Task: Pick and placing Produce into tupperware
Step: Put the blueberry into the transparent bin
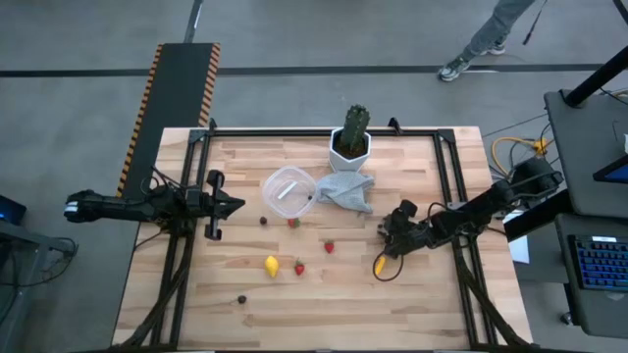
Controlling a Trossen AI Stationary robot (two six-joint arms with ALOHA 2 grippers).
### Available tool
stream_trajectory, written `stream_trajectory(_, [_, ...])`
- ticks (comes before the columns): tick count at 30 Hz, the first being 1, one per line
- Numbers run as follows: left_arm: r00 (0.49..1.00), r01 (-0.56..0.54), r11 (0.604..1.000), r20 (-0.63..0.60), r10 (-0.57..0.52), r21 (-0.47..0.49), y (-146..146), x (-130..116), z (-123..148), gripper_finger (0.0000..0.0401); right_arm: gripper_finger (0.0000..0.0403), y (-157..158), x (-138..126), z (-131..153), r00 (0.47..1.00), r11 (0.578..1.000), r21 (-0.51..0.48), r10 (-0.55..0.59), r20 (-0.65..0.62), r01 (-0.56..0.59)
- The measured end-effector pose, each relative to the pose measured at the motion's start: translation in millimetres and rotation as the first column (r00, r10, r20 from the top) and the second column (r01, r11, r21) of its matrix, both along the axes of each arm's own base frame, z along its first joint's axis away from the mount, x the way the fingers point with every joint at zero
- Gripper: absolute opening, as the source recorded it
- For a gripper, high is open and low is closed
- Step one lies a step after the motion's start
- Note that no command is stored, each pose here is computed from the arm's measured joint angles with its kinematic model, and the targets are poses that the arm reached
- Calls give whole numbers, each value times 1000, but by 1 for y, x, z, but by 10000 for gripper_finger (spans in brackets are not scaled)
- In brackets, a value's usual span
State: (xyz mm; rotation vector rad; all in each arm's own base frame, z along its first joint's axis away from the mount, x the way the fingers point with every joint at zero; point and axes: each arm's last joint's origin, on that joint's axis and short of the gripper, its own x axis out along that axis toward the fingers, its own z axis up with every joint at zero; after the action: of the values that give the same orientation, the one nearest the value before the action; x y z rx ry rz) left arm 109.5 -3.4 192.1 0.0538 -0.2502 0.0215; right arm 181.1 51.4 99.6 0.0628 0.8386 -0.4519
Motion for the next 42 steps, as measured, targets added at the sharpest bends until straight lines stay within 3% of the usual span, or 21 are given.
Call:
stream_trajectory(34, [1000,0,1000,0,0,0,0,0,0,0,42,-1,1,0,1000,999,32,5,2,-5])
stream_trajectory(42, [1000,0,1000,0,0,0,0,0,0,0,34,-1,1,0,1000,1000,29,4,2,-5])
